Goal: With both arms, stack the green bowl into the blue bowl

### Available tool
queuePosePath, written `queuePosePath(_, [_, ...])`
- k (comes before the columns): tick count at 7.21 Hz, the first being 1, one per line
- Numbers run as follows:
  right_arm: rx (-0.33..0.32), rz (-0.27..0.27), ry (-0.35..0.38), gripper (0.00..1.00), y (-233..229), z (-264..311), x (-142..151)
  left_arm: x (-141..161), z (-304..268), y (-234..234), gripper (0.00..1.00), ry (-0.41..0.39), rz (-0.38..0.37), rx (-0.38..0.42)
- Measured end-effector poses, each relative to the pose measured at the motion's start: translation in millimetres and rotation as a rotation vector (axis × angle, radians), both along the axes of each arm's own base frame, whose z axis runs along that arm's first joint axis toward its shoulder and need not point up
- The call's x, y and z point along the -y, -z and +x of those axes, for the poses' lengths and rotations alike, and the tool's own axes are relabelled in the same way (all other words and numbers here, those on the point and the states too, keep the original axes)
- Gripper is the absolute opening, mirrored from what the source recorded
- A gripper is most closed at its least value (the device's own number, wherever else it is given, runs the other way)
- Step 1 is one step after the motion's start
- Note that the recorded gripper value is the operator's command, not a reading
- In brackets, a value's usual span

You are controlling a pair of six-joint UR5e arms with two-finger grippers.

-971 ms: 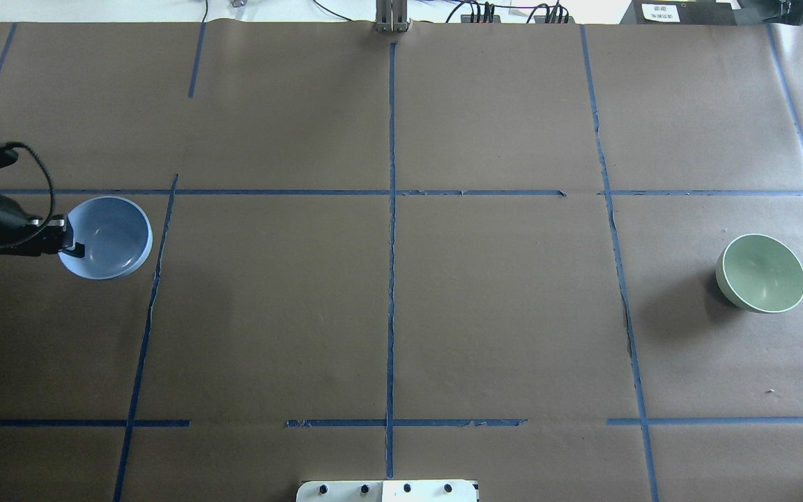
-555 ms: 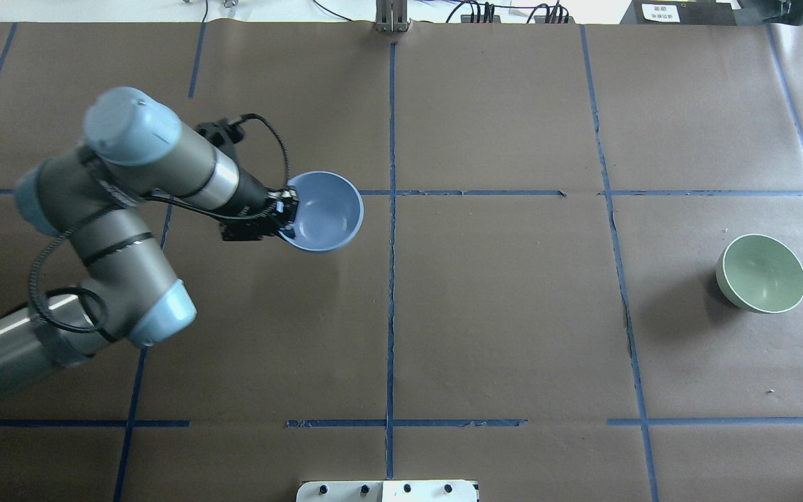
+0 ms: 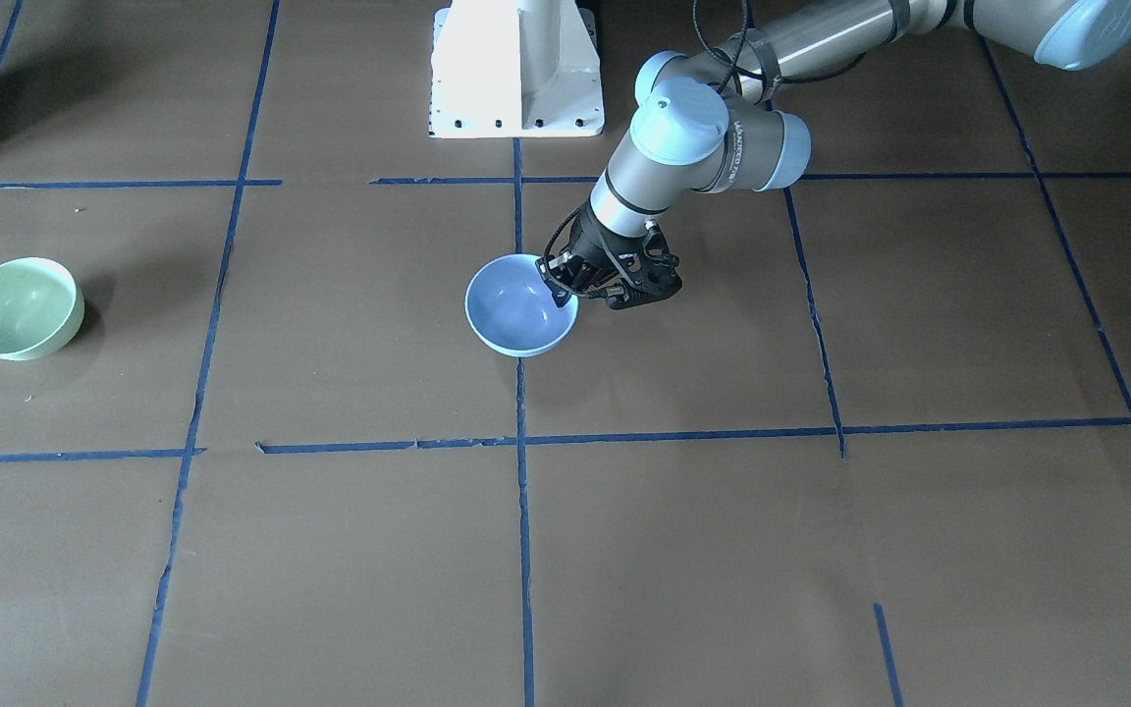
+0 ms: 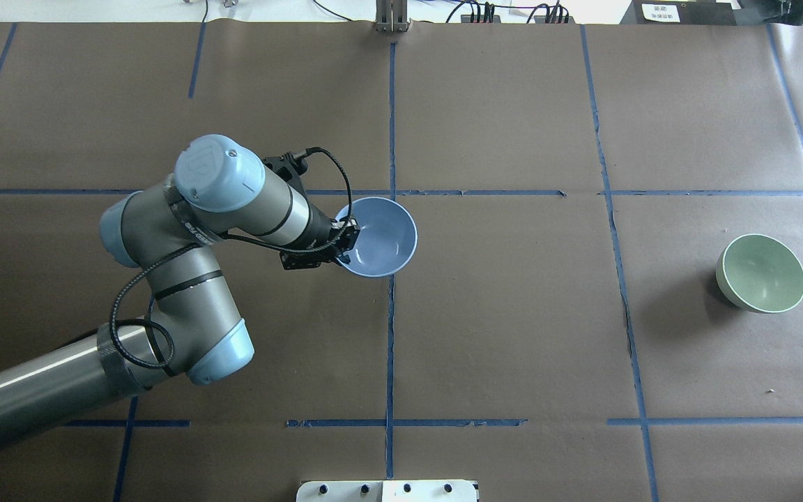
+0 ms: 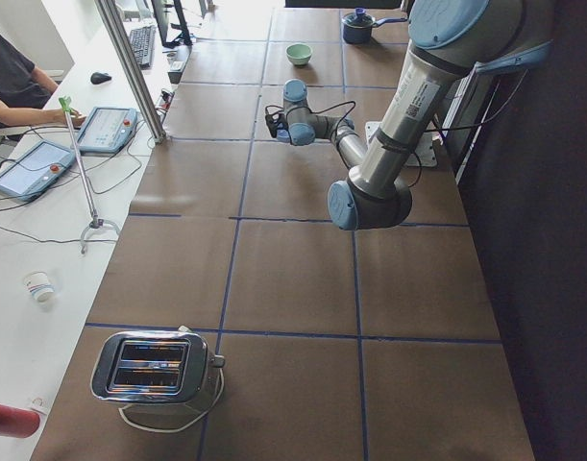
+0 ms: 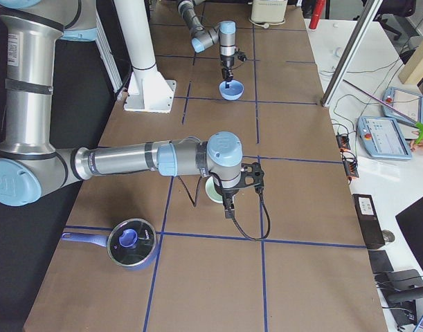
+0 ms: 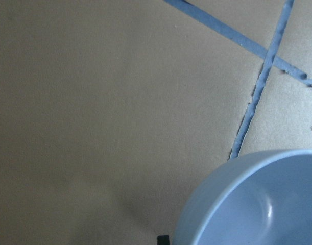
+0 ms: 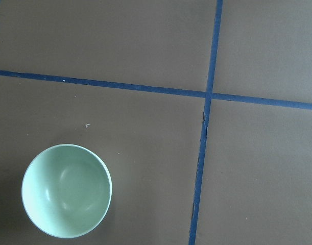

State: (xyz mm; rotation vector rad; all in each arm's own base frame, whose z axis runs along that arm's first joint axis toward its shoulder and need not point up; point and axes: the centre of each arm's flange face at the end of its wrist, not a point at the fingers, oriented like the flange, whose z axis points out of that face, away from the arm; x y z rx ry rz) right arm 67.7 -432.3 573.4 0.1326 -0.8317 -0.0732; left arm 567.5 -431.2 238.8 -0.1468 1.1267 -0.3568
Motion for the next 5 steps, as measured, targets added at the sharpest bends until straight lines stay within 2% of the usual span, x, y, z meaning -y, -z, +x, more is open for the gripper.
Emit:
queuePosePath(3, [0.003,0.001,-0.003,1.0,2.5,-0.2,-0.5,2.4,-2.0,-3.6,1.0,0.004,0.023,0.008])
queuePosePath(5, [0.012,-0.005,-0.004,1.0,2.1,-1.4,-1.1,28.9,-35.7,3.8,1.0,-0.01,-0.008,-0.02])
